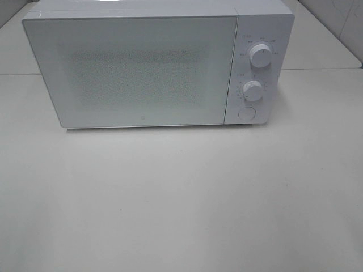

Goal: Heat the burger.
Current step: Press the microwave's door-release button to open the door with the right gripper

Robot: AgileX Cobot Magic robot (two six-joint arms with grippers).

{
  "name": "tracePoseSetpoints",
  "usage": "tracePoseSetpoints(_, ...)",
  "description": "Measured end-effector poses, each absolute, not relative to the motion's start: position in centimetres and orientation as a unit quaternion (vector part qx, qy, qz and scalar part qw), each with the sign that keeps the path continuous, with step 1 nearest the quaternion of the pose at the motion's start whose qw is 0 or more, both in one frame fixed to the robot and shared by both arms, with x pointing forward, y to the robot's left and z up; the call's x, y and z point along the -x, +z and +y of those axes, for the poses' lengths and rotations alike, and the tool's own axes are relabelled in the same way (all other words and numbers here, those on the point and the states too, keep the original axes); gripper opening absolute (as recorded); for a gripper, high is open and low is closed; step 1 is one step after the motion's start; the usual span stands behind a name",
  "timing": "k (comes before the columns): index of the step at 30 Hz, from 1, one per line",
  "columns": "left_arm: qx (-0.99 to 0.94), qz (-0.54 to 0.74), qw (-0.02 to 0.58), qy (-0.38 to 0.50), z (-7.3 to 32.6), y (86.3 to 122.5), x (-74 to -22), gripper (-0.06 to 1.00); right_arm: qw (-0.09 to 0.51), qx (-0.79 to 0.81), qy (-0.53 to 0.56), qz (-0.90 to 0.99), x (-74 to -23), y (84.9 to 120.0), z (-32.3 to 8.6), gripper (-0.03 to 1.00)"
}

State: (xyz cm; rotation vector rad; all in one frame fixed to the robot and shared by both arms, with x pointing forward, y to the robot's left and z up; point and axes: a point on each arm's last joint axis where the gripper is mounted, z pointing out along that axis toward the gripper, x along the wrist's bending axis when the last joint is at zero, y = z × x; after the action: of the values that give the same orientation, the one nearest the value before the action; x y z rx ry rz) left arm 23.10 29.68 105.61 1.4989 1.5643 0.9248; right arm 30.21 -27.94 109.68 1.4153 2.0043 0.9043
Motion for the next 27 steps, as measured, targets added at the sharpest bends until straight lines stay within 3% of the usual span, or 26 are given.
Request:
tracePoseSetpoints(14,-0.588,0.613,0.383,0.363,29.7,105.6,-23.1,0.99,0.369,-0.589,0.365,0.619,-24.0,106.6,-30.5,0.82)
tracePoseSetpoints(27,-0.588,0.613,0.383,0.363,29.7,105.6,-23.1,0.99,0.383,-0.612,0.353,0.596,-23.4,105.0,-30.5,0.75)
